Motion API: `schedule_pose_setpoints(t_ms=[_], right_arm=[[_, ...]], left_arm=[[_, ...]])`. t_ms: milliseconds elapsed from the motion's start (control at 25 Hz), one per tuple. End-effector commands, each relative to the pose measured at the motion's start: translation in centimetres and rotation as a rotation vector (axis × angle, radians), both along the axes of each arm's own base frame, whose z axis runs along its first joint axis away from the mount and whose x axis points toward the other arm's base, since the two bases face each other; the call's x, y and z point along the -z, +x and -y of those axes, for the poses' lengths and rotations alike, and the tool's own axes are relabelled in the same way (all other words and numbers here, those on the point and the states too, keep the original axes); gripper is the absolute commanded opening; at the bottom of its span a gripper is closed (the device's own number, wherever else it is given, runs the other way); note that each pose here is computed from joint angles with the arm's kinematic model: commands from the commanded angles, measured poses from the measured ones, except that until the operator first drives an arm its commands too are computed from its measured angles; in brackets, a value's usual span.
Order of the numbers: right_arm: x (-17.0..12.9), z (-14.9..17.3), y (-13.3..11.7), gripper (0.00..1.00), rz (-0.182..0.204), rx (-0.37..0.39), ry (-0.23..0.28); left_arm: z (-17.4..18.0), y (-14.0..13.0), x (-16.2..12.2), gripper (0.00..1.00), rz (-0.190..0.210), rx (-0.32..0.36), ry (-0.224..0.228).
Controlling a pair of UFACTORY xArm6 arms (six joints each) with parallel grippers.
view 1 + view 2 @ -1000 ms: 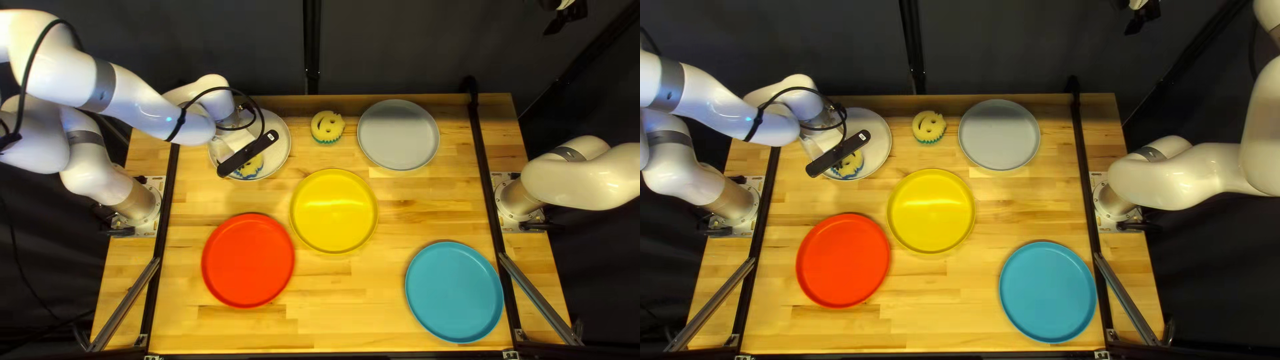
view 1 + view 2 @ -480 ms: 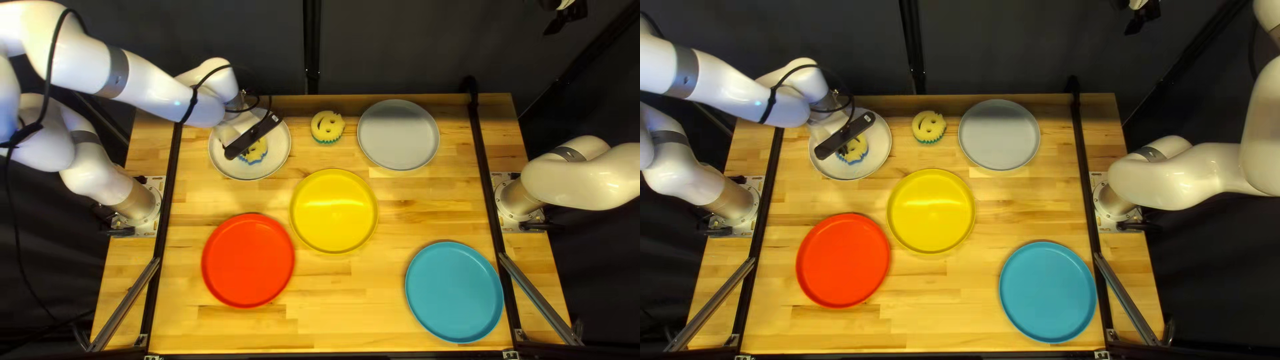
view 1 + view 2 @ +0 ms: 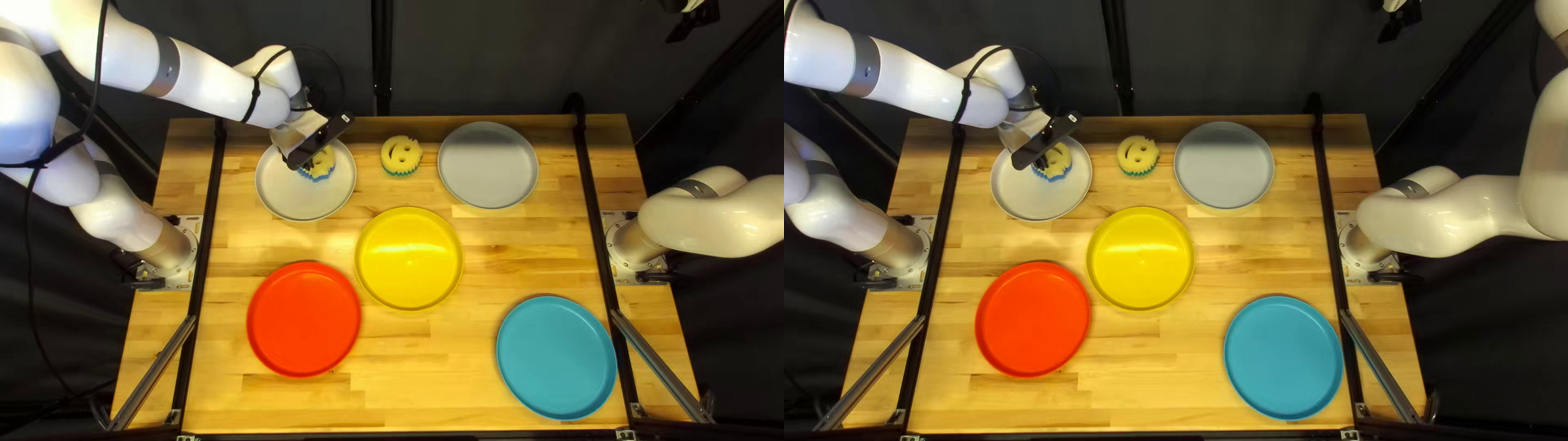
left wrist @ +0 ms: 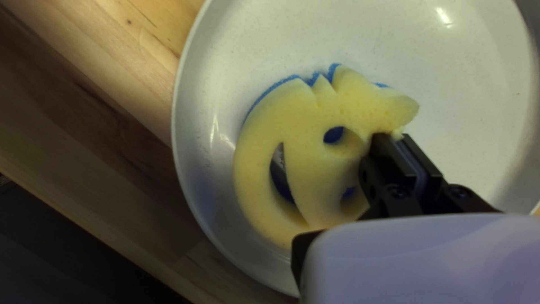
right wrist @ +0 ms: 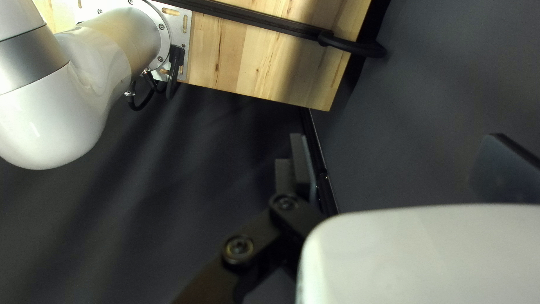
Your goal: Pick up sponge and scrub the plate
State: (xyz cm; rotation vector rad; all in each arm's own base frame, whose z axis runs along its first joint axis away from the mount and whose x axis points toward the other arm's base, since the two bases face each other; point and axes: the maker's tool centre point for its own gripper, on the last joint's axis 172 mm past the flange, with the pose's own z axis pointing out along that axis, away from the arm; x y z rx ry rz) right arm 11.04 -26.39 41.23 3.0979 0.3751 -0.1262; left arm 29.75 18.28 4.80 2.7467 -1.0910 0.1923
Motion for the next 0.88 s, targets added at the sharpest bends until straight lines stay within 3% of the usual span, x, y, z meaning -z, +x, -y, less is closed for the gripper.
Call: schedule_pose_setpoints(t_ms=[40, 440, 880], right_arm=[[0.0, 0.0, 0.0, 1.0, 0.0, 0.0, 0.0], [0.0, 0.0, 0.0, 1.0, 0.0, 0.0, 0.0], [0.0, 0.0, 0.0, 1.0, 0.0, 0.0, 0.0]], left_arm=[[2.2, -1.3, -0.4, 0.0, -0.002, -0.006, -0.004], [9.0, -3.7, -2.4, 0.0, 0.002, -0.03, -0.015], [7.8, -4.8, -1.0, 0.0, -0.008, -0.046, -0.02]])
